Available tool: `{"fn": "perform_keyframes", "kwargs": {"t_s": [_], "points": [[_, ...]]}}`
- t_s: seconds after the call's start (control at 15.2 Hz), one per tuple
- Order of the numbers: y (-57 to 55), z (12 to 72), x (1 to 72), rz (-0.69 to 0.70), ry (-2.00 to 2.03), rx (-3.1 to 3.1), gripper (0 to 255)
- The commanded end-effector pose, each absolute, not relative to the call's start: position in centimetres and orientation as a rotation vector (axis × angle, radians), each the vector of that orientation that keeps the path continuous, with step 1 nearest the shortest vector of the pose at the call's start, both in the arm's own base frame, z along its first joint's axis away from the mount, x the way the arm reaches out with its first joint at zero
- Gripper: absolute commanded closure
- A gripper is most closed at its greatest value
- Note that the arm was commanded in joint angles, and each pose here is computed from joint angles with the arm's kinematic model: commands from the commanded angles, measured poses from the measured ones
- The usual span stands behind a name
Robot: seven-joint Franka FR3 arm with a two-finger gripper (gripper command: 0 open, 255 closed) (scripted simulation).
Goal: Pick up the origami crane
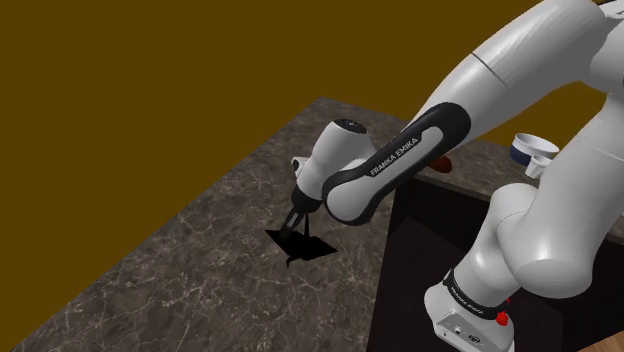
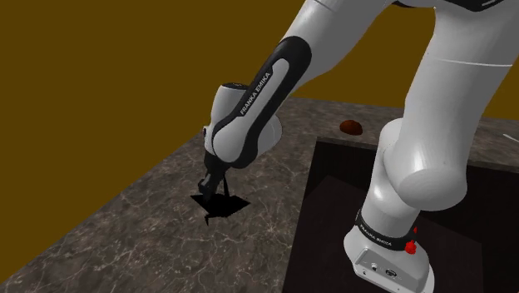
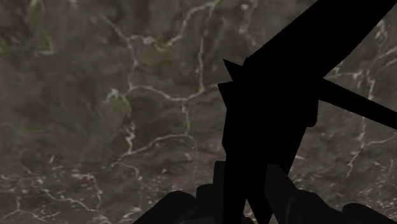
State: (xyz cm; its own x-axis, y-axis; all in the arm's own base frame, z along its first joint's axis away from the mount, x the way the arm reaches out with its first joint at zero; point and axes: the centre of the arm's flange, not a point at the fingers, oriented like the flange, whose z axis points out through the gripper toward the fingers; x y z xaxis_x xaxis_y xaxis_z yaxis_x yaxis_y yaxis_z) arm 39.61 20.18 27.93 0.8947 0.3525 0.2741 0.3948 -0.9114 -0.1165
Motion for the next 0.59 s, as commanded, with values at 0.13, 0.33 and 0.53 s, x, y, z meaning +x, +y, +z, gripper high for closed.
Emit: {"fn": "perform_keyframes", "kwargs": {"t_s": [0.13, 0.33, 0.53], "points": [[20.2, 30.1, 39.6, -0.369, -0.575, -2.893, 255], [20.2, 31.7, 39.6, -0.369, -0.575, -2.893, 255], [20.2, 33.2, 39.6, -0.369, -0.575, -2.893, 255]]}}
